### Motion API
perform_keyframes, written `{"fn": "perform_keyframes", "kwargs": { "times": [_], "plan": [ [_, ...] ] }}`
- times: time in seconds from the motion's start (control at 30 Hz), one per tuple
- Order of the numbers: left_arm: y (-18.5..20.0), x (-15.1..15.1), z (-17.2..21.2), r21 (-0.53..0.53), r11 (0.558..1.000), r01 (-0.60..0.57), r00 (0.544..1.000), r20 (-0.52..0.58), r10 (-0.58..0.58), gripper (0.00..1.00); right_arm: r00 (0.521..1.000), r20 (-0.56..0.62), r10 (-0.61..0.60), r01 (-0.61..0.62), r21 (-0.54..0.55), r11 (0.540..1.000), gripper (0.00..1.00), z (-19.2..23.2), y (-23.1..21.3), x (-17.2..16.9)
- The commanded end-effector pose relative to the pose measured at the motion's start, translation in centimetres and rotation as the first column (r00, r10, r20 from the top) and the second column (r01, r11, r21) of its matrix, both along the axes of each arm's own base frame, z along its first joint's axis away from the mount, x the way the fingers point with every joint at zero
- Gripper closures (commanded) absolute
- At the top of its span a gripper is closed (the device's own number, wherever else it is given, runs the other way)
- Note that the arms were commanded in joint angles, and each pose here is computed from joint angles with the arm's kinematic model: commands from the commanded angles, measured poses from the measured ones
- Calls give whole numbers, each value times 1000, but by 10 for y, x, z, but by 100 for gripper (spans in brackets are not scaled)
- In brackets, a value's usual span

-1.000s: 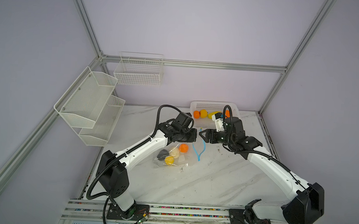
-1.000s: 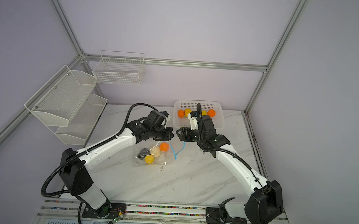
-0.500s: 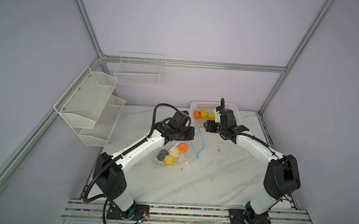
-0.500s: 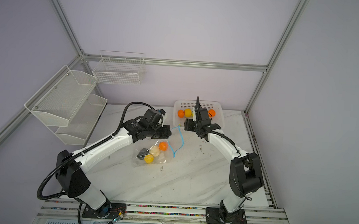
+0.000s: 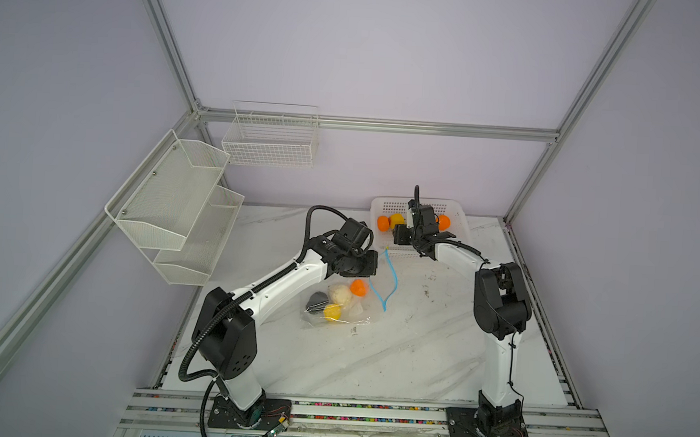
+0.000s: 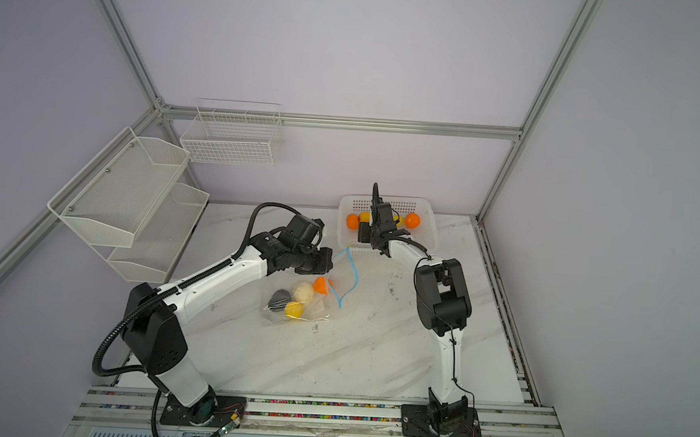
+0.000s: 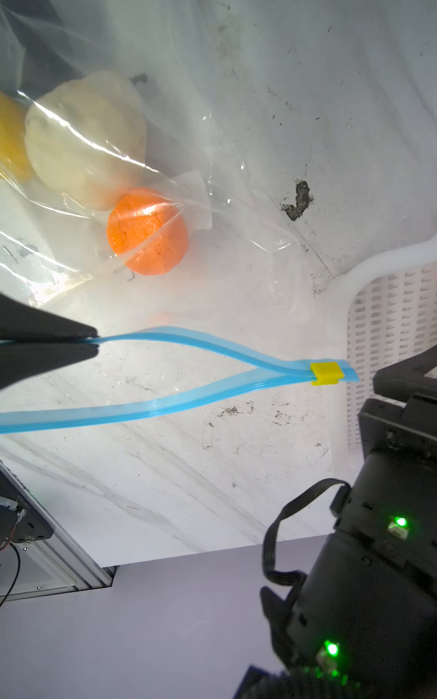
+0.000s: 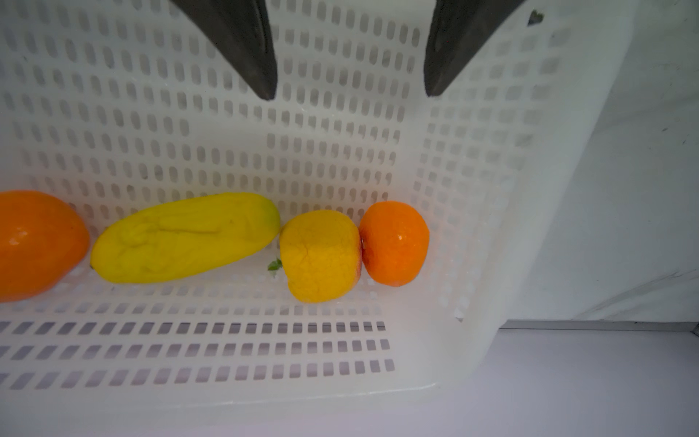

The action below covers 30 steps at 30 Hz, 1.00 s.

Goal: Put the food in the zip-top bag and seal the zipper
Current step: 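Move the right gripper back over the basket to the yellow mango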

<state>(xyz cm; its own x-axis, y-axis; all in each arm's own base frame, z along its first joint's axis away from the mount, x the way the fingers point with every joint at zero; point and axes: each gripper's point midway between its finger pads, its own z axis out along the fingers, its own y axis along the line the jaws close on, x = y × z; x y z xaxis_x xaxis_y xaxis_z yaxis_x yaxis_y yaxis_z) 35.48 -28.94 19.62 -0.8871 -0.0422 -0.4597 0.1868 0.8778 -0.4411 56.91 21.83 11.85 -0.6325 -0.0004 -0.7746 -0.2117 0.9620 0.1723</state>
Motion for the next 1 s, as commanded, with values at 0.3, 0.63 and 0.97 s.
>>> {"fn": "perform_keyframes", "kwargs": {
  "times": [0.3, 0.63, 0.97],
  "plan": [
    [-3, 13, 30, -39, 999, 9, 998, 57, -7, 100, 995, 92, -38, 38, 9, 999, 34, 1, -11, 58],
    [-2, 11, 29, -36, 999, 4, 999, 48, -2, 100, 992, 119, -34, 29, 46, 999, 30, -12, -1, 91],
    [3, 8, 30, -28, 1000, -9, 999, 54, 10, 100, 993, 114, -18, 11, 67, 998, 24, -26, 1, 102]
  ]
}}
